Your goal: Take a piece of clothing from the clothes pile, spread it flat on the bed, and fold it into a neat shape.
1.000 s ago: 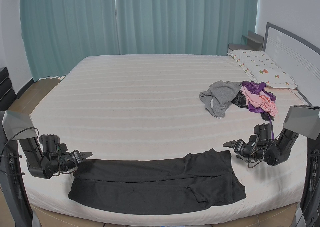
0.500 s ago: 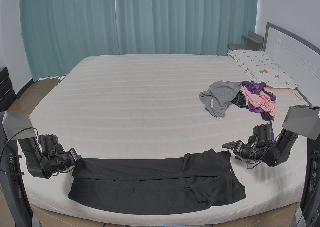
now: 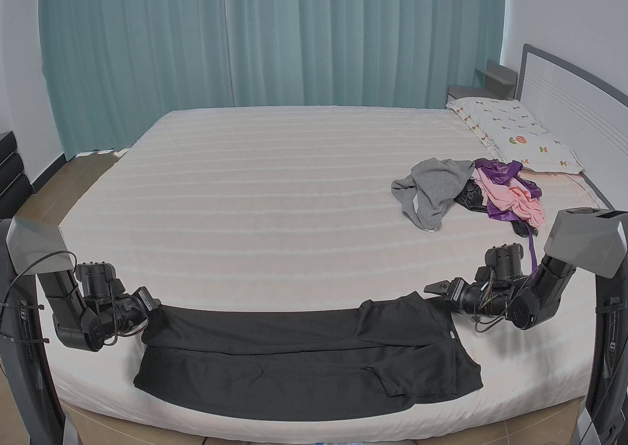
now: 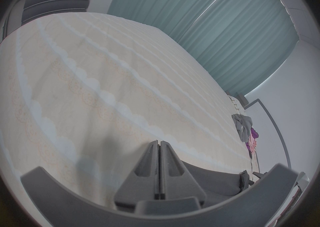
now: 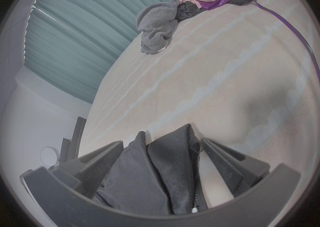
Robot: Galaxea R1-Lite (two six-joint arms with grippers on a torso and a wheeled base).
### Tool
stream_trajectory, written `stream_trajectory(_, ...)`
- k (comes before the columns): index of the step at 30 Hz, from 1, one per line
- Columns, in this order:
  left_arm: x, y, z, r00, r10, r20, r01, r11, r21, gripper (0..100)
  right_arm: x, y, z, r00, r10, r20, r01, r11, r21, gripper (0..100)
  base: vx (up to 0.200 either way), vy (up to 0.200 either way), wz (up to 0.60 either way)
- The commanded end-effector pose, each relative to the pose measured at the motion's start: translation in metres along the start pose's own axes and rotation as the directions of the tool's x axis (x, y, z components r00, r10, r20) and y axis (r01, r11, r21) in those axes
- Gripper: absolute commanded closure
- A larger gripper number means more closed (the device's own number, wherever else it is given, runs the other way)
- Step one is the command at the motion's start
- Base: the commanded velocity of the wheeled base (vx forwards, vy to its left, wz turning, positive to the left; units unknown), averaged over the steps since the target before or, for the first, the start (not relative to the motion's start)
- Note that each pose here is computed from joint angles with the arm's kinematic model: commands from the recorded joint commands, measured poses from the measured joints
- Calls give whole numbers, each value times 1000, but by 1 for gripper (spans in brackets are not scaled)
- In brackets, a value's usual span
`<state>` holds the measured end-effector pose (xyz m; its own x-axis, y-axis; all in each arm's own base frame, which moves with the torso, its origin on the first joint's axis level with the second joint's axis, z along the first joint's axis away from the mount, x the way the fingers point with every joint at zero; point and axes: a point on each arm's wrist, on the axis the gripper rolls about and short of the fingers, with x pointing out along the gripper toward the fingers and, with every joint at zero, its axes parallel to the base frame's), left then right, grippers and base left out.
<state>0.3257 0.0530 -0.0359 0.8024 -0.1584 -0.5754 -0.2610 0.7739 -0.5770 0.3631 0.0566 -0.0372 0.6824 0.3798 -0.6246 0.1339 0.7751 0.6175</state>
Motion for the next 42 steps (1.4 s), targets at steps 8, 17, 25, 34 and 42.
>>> stream_trajectory(8, 2, 0, 2, 1000, -5, 6, 5, 1000, -11, 100, 3, -3, 3, 1000, -8, 10, 8, 1000, 4, 100, 0, 0, 0)
stream_trajectory(17, 3, -3, 7, 1000, -16, 25, 18, 996, -89, 100, -6, 0, 16, 998, 7, 57, -7, 1000, 10, 100, 0, 0, 0)
stream_trajectory(25, 4, -2, 5, 1000, -14, 19, 15, 996, -87, 100, -4, -7, 17, 998, -7, 55, 6, 1000, 17, 100, 0, 0, 0)
stream_trajectory(34, 3, -1, 4, 999, -20, 28, 22, 996, -84, 0, -1, -10, 16, 999, -16, 46, 15, 1000, 19, 0, 0, 0, 0)
stream_trajectory(42, -5, 3, 5, 1000, -12, 28, 16, 989, -146, 0, -8, -4, 19, 998, 3, 61, -4, 1000, 21, 0, 0, 0, 0)
